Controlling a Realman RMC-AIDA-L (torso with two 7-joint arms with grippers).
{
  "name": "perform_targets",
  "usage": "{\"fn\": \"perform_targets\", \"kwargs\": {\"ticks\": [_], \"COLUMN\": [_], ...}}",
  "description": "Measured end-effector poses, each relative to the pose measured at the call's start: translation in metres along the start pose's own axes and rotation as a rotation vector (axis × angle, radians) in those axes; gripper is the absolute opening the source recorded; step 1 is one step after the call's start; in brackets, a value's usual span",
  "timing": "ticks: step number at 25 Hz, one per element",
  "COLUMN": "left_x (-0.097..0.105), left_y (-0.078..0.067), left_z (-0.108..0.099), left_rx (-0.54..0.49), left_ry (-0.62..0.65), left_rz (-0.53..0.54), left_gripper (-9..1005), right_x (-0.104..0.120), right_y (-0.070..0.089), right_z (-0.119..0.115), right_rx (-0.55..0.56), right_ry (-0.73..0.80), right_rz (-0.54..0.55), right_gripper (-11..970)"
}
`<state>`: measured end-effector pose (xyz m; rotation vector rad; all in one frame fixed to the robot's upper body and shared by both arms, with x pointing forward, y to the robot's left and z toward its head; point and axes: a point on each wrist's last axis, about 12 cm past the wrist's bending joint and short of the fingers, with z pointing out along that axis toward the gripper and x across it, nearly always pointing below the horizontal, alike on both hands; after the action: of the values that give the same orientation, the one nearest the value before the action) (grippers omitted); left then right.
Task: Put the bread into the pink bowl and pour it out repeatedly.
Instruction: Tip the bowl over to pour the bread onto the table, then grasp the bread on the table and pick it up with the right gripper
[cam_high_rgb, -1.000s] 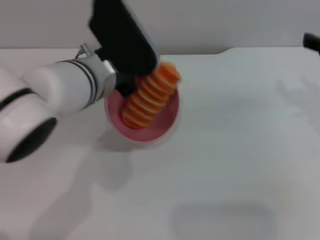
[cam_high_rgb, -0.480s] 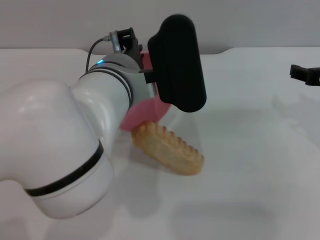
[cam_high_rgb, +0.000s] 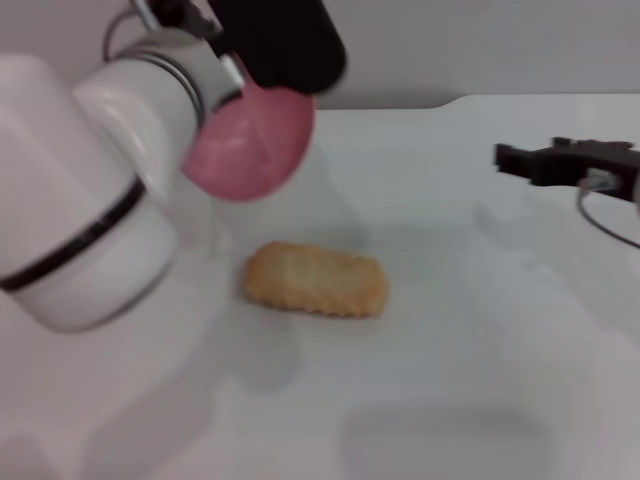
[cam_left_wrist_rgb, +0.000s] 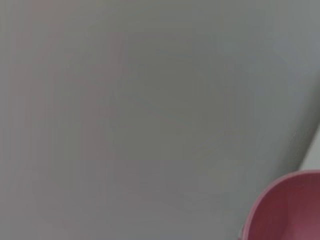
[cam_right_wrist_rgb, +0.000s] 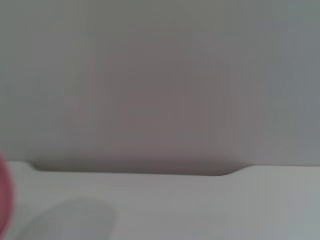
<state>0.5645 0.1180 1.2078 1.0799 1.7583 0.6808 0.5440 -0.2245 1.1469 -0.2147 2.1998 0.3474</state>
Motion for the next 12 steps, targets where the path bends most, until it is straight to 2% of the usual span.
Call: {"fn": "perform_targets", "kwargs": {"ticks": [3,6,9,12], "left_x": [0.004,0.013,0.02,0.026], "left_y": [0.01,0.019,0.023,0.025], "left_z": [0.003,0.006,0.008,0.009], "left_rx": [-0.019,-0.025,-0.033,-0.037], "left_ry": [0.02,0.067,0.11,0.131], "left_rz": [-0.031,-0.116,-0.189,-0.216], "left_gripper": [49,48,48,49], "right_x": [0.001,0.008,0.016,0.022], "right_y": [0.017,0.037,0.055,0.07], "right_z": [0.008,0.02,0.037,0.055], "right_rx": [-0.054,-0.123,-0.171,-0.208], "right_ry": [0.022,0.069,0.125,0.178], "right_rz": [-0.029,-0.045,-0.092,-0.118], "right_gripper": [727,727,726,725]}}
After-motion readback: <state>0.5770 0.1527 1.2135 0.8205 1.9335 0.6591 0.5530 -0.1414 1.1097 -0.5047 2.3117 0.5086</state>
